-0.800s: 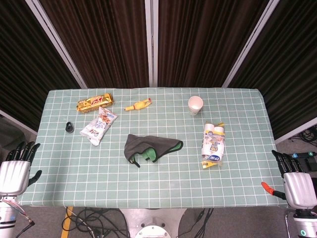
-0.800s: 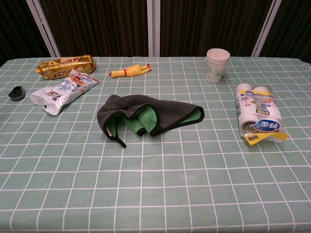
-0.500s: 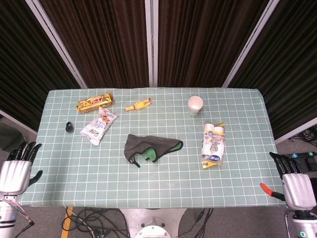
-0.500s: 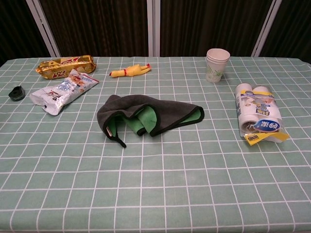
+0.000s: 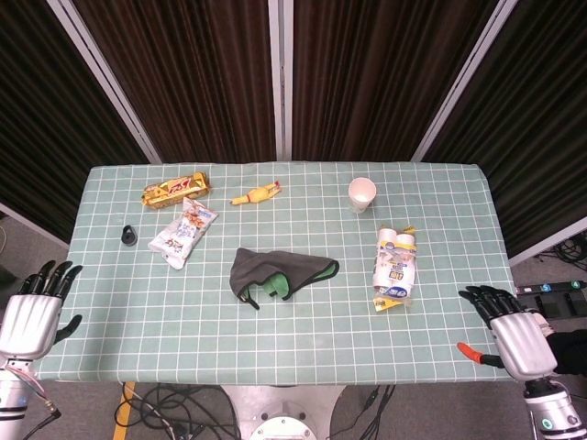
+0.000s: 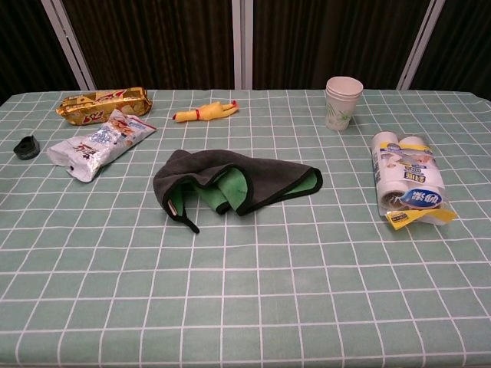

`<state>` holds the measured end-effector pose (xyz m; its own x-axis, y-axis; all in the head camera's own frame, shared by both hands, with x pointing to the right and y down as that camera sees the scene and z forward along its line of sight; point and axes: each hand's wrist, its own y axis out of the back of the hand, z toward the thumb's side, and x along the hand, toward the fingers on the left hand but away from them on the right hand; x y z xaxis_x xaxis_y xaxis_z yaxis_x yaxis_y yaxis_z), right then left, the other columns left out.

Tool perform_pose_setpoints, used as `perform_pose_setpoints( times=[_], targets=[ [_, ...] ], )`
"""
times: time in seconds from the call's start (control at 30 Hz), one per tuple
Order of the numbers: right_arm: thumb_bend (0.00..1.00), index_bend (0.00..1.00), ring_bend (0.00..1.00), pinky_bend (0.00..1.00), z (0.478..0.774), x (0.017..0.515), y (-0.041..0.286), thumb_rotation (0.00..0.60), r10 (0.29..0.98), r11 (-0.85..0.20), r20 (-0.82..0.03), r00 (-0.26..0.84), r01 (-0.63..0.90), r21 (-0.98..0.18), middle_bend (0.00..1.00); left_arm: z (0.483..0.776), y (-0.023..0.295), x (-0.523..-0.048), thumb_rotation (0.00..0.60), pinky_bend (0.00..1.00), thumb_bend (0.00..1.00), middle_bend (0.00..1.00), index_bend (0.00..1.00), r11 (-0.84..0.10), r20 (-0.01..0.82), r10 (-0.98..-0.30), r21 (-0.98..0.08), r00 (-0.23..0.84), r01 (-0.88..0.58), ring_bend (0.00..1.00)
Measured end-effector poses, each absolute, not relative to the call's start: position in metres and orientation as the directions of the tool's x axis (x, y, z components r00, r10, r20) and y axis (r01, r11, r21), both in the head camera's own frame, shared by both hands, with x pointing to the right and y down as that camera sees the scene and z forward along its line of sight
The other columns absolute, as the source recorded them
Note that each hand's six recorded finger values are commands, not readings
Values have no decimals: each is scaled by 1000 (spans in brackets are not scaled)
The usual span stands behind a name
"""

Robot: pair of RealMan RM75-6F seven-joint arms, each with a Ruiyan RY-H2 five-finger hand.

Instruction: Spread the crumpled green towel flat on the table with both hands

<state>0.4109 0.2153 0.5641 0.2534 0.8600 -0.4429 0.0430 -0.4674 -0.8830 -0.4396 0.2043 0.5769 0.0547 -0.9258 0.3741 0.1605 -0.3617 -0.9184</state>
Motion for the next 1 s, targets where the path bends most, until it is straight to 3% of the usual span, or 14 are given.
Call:
perform_pose_setpoints(
  times=[0.13, 0.33, 0.63, 1.0],
  targets=[
    [41, 297, 146, 198, 578, 388, 203, 509, 803, -516, -481, 352, 6, -856, 180, 577, 205, -438, 600, 253, 179, 185, 153, -362, 374, -925, -919, 57, 159, 118],
    [40, 390, 143, 197, 606, 347, 187, 468, 711, -592, -538, 453, -28, -805, 183, 576, 208, -438, 600, 253, 178, 185, 154, -366, 378, -924, -917, 56, 159, 118],
    [40, 411, 116, 169, 668, 262, 172, 418, 562, -726, -627, 540, -41, -686, 183, 577, 210, -439, 600, 253, 178, 185, 154, -368, 380, -924, -916, 50, 158, 118],
    [41, 474, 92, 154, 714, 184, 149, 386, 550, -765, -645, 530, 10, -644, 183, 576, 211, -442, 600, 253, 177, 185, 154, -366, 376, -926, -918, 43, 154, 117]
  ],
)
